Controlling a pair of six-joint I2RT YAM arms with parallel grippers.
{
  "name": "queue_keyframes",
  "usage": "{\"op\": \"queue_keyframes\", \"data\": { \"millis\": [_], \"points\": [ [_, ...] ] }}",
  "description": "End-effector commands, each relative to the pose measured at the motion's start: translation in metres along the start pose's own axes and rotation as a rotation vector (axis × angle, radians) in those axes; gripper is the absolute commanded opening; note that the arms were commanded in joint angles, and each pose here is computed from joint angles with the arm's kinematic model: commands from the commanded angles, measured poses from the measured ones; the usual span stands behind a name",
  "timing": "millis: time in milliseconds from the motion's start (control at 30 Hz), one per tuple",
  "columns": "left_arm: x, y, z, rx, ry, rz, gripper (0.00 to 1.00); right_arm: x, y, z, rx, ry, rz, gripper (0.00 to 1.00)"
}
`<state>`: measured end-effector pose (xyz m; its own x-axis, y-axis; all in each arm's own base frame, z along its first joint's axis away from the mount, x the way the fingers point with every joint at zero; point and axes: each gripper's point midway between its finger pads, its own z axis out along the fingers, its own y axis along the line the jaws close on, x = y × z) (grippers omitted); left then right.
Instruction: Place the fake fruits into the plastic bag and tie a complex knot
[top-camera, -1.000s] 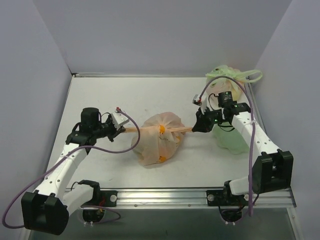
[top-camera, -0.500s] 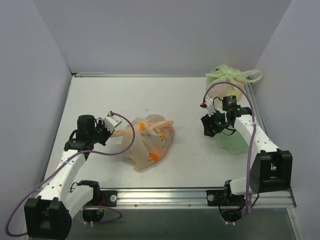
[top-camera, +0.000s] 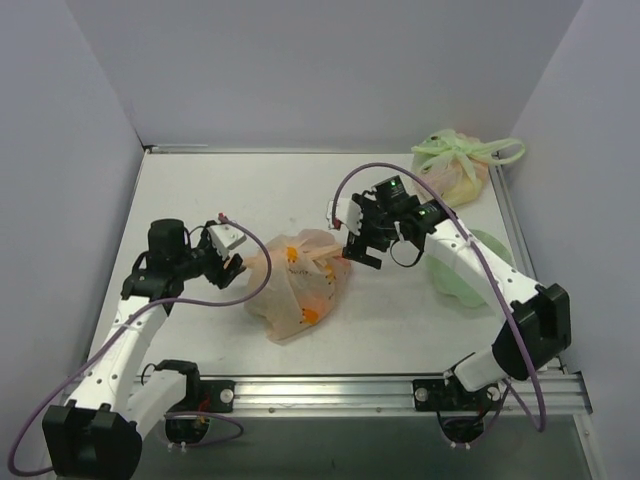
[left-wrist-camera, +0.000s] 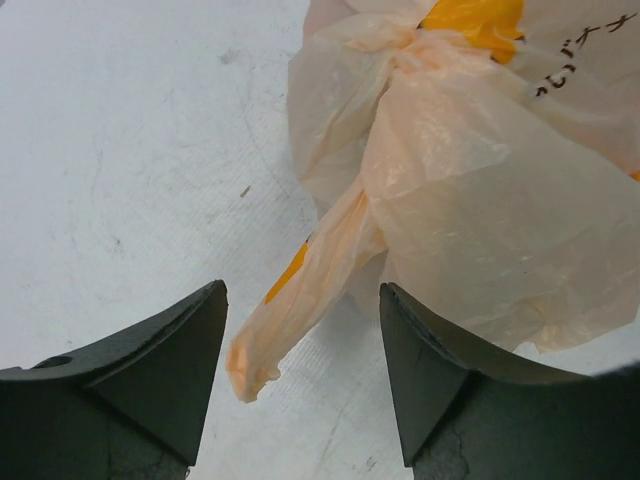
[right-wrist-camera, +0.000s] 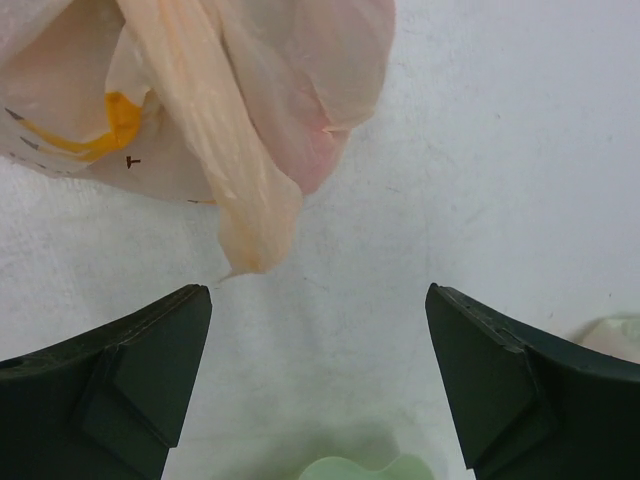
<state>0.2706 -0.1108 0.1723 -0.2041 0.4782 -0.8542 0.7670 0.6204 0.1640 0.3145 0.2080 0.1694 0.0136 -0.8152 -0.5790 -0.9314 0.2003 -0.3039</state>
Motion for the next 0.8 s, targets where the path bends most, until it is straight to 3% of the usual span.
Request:
{"op": "queue_keyframes", "data": {
  "millis": [0,367,600,667,700,767],
  "points": [
    [-0.018,-0.011,-0.001,0.102,-0.033,0.04,0.72,-0.001,-0.003,0.014,0.0,0.065,-0.207,0.93],
    [0.011,-0.003,0.006,0.103,0.047,0.168,0.73,-0.026,0.006,0.037,0.009,0.102,-0.369,0.94],
    [0.026,0.003,0.019,0.135,0.046,0.185,0.73,-0.032,-0.005,0.059,0.033,0.147,-0.401,0.83],
    [0.029,0.013,0.022,0.113,0.041,0.19,0.73,-0.033,-0.009,0.062,0.048,0.153,-0.402,0.73],
    [0.032,0.012,0.026,0.128,0.042,0.181,0.73,-0.033,-0.011,0.066,0.054,0.155,-0.397,0.55],
    [0.035,0.014,0.03,0.133,0.039,0.182,0.68,-0.035,-0.016,0.066,0.081,0.161,-0.364,0.29]
  ]
}}
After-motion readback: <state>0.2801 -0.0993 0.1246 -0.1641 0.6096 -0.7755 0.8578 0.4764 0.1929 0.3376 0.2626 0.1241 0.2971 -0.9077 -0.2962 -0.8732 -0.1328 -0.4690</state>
